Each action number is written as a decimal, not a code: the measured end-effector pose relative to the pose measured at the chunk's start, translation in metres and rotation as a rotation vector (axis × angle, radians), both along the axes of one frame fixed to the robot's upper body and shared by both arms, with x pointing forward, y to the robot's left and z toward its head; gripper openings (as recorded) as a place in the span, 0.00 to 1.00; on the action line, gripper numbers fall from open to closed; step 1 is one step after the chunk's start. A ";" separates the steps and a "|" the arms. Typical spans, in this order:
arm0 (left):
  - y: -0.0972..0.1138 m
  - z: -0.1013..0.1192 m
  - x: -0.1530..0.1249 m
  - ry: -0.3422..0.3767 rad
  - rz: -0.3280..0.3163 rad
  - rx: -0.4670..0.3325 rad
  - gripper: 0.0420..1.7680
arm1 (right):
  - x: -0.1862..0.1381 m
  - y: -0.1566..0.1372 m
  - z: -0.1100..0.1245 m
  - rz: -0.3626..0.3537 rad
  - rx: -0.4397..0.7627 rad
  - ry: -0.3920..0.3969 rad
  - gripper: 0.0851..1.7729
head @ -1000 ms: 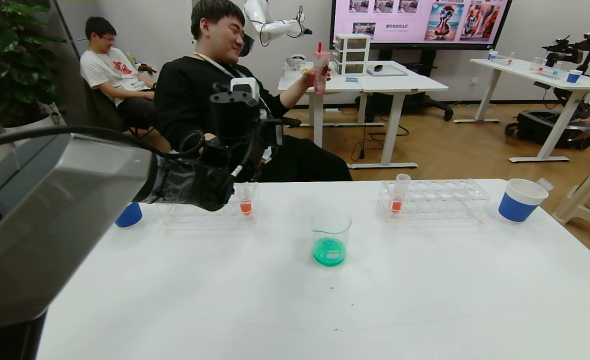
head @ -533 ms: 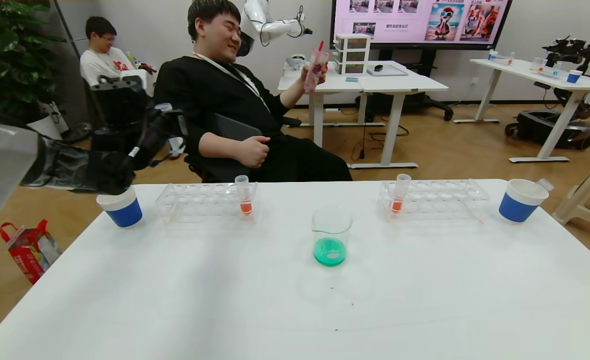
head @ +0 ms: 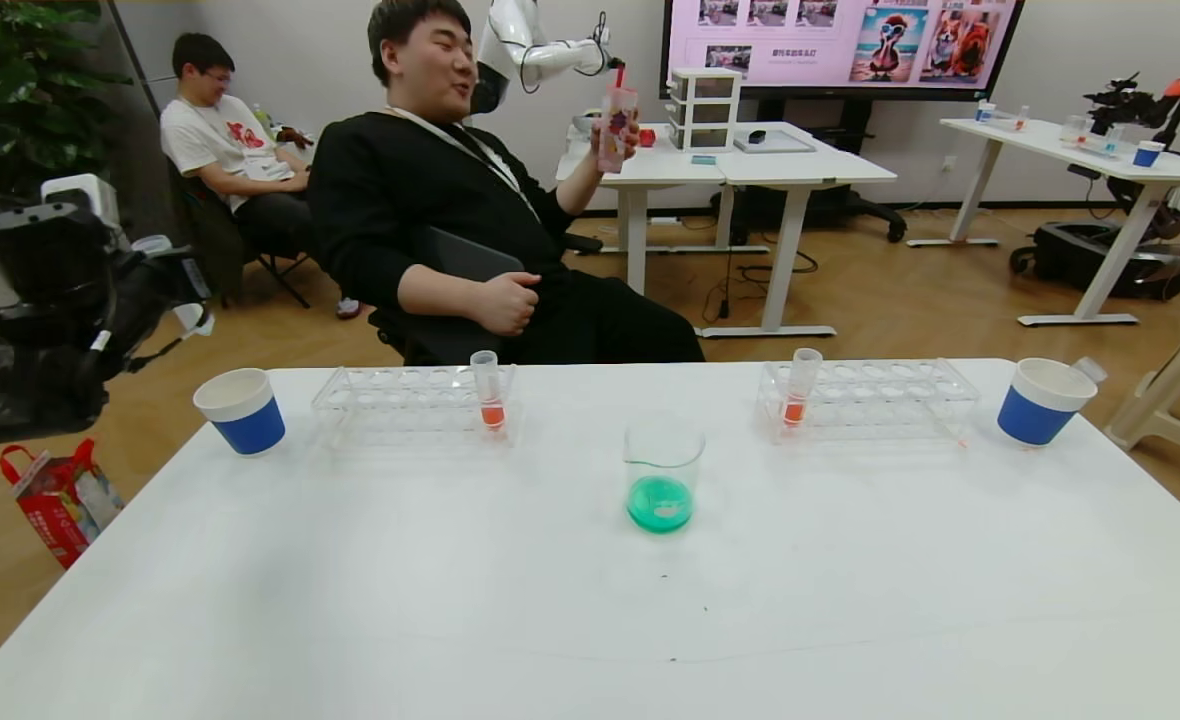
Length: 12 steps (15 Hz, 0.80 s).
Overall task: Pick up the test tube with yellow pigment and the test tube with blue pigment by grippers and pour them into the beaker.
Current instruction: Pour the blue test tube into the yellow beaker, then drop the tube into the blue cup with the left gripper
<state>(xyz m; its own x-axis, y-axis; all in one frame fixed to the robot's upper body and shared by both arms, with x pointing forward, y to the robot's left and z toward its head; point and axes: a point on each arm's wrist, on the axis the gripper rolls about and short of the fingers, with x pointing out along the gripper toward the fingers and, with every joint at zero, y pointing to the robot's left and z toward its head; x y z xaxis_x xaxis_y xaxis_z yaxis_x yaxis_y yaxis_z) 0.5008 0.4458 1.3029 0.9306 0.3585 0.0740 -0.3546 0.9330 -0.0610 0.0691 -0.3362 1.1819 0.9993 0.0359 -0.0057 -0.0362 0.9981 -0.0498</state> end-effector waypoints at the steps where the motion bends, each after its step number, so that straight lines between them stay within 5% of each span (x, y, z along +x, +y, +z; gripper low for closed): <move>1: 0.009 -0.007 -0.004 0.017 0.016 -0.006 0.27 | 0.000 0.000 0.000 0.000 0.000 0.000 0.98; 6: 0.012 -0.035 0.000 0.029 0.026 -0.006 0.27 | 0.000 0.000 0.000 0.000 0.000 0.000 0.98; 10: 0.008 -0.068 0.002 0.108 0.016 -0.027 0.27 | 0.000 0.000 0.000 0.000 0.000 -0.001 0.98; 12: 0.010 -0.080 0.006 0.082 0.017 -0.021 0.27 | 0.000 0.000 0.000 0.000 0.000 -0.001 0.98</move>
